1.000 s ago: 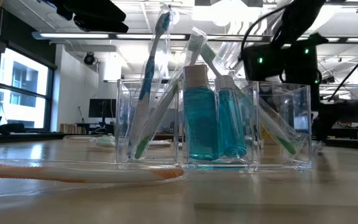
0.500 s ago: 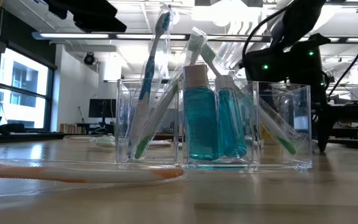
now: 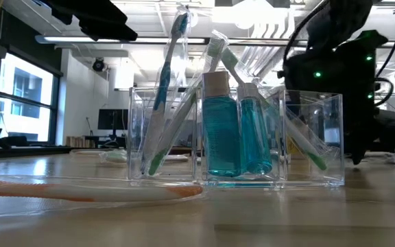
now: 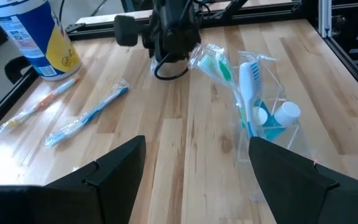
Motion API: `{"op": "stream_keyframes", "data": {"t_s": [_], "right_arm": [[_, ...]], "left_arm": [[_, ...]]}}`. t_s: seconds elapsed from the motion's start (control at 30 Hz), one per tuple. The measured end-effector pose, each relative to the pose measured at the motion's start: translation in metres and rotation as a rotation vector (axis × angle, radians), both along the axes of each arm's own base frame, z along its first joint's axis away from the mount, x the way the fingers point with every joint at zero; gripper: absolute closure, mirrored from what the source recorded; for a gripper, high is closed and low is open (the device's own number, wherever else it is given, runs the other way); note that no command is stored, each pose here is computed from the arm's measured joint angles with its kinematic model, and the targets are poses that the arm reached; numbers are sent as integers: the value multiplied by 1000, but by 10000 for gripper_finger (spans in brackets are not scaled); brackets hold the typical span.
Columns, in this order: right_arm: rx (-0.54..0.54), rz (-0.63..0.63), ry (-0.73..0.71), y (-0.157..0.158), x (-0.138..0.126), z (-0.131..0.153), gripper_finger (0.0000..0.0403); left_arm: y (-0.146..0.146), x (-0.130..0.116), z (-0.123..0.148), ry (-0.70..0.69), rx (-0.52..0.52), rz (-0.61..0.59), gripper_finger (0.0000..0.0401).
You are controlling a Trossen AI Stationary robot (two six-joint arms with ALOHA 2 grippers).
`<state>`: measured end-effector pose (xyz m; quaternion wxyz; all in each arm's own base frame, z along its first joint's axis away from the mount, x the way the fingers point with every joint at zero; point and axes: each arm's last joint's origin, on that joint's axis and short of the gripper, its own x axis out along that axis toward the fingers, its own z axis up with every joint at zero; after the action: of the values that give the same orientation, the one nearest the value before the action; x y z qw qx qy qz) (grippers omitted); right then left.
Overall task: Pick & Place toothbrushing station
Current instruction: Put the top purple toothbrush into the transparent organizer
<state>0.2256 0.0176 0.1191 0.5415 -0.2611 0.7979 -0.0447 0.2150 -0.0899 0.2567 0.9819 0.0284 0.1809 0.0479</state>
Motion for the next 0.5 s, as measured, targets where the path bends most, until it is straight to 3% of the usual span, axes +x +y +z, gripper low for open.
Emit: {"op": "stream_keyframes", "data": {"t_s": [0.23,0.5], "right_arm": [[-9,-41,-144,15,-10,30,383],[96,-105,-595,35,-32,105,383]], "left_arm": [[0,0,0,-1,0,0,116],[0,0,0,0,1,1,116]]}}
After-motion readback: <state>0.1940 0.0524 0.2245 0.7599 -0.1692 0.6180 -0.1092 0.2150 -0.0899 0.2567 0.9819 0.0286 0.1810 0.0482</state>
